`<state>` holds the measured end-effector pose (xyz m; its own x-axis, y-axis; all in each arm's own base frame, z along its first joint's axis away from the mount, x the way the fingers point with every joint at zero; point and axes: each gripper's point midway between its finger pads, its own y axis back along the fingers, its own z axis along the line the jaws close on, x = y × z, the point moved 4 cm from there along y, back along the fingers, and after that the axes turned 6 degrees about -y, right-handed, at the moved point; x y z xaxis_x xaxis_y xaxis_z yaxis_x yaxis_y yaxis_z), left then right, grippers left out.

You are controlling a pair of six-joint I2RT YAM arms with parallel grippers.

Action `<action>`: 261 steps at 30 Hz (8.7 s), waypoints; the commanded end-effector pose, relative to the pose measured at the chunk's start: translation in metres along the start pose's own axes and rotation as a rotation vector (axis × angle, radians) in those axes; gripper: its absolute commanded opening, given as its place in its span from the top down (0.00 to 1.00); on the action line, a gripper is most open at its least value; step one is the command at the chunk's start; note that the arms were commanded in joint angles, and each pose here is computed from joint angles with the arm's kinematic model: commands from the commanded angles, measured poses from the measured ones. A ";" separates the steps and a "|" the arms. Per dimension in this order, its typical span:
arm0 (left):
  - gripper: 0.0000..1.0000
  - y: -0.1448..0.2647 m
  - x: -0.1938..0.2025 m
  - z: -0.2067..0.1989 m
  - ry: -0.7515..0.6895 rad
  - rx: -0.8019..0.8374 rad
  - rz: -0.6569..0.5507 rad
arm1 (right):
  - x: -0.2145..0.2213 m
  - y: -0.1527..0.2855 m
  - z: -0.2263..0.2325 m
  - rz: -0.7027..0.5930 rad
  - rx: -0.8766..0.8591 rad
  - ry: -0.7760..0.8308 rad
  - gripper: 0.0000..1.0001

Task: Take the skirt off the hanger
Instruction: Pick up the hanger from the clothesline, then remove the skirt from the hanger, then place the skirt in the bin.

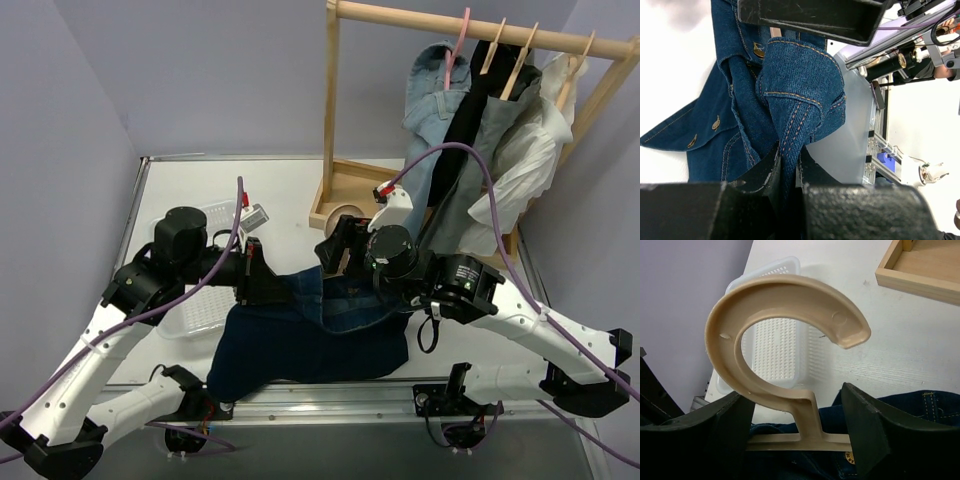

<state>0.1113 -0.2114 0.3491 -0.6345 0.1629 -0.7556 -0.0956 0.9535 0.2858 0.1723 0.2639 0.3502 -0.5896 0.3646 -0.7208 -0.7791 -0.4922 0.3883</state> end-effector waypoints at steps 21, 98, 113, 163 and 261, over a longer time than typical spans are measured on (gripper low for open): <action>0.98 0.003 -0.034 -0.029 -0.123 0.133 -0.105 | -0.006 0.012 -0.006 -0.091 0.049 -0.022 0.46; 0.98 0.078 -0.082 -0.098 -0.318 0.018 -0.512 | 0.011 0.077 -0.152 -0.250 0.408 -0.171 1.00; 0.98 0.046 -0.066 -0.057 -0.222 -0.033 -0.388 | -0.014 0.108 -0.146 -0.287 0.230 -0.279 1.00; 0.98 0.175 -0.244 -0.029 -0.659 -1.147 -0.641 | -0.101 0.130 0.015 -0.341 -0.392 -0.393 1.00; 0.72 0.054 0.030 0.344 0.571 -0.854 -0.086 | -0.017 0.082 -0.030 -0.138 -0.213 -0.282 1.00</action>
<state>0.3472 -0.0532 0.1235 -0.8730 -0.2234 -0.4336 -0.4859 0.3200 0.8133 0.1173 0.1853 0.3879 -0.5429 0.6222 -0.5640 -0.7943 -0.5985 0.1043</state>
